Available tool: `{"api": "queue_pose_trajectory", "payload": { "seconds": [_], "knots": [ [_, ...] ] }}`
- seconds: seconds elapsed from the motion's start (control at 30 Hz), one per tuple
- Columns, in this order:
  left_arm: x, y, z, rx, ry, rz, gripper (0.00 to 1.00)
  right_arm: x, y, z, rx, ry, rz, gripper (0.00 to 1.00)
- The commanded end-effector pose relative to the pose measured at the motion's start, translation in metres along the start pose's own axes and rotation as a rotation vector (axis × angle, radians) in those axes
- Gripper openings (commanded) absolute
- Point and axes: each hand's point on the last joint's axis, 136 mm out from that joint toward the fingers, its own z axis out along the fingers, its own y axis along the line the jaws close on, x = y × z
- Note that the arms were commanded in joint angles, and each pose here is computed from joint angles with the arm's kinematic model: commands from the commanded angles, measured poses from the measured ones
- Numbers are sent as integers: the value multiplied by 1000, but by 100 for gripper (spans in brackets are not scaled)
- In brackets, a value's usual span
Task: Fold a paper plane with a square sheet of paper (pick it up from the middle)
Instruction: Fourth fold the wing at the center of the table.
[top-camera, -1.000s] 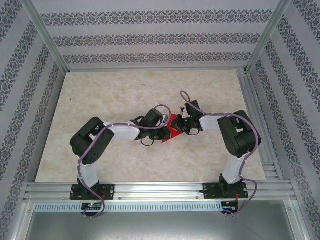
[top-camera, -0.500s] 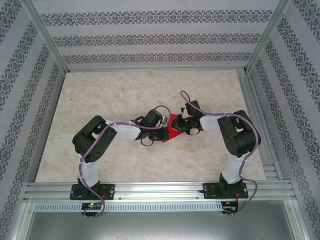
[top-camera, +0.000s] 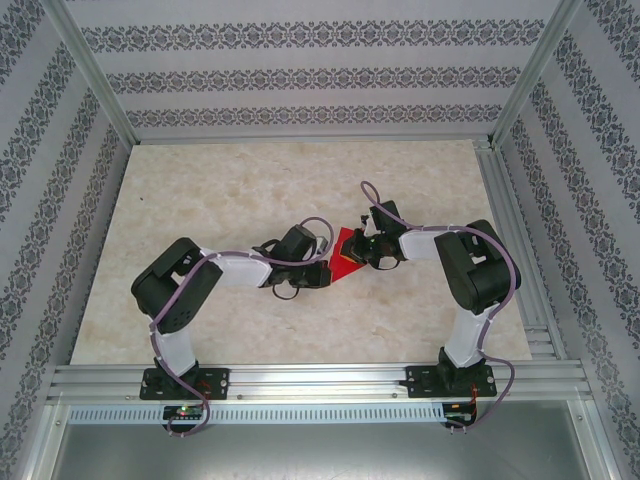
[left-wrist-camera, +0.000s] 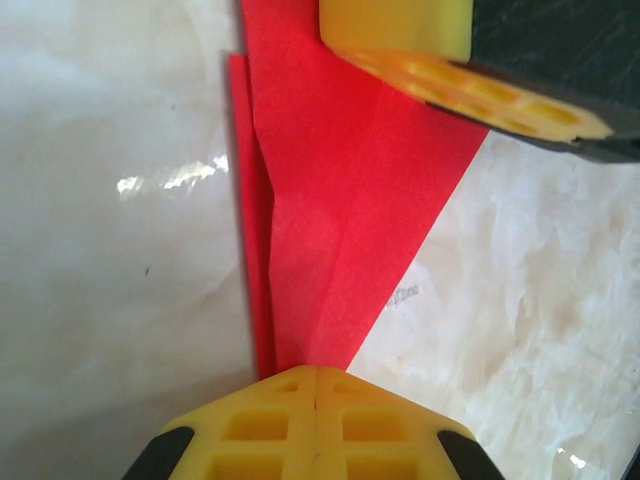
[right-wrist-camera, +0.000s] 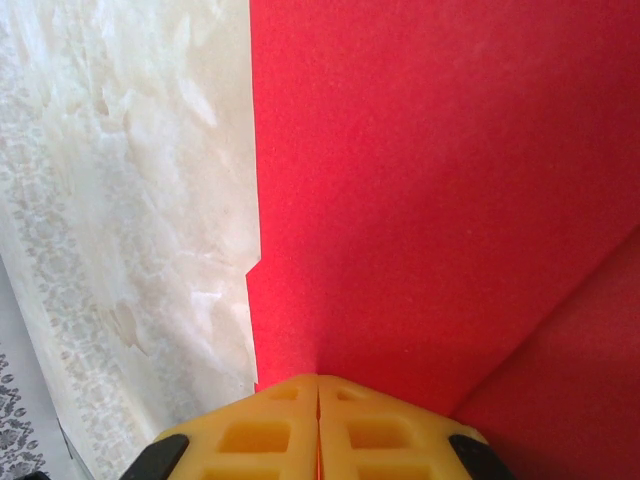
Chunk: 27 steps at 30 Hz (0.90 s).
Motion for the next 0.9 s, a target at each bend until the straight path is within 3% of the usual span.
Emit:
{"api": "queue_pose_trajectory", "payload": {
  "seconds": [0.0,0.17,0.33,0.43,0.63,0.87],
  "knots": [
    [39,21,-6,-82,120,-23,5,34,-77,14,255,74,105,9],
    [47,18,-8,-67,152,13,6,34,-78,13,259,76,106,9],
    [49,27,-10,-141,169,41,6,33,-78,13,258,73,106,9],
    [33,15,-18,-123,108,58,6,33,-77,12,257,73,105,9],
    [-16,-33,-44,16,-123,89,8,31,-75,12,249,70,102,9],
    [-33,-36,-24,32,-148,70,9,31,-73,13,240,72,102,9]
  ]
}}
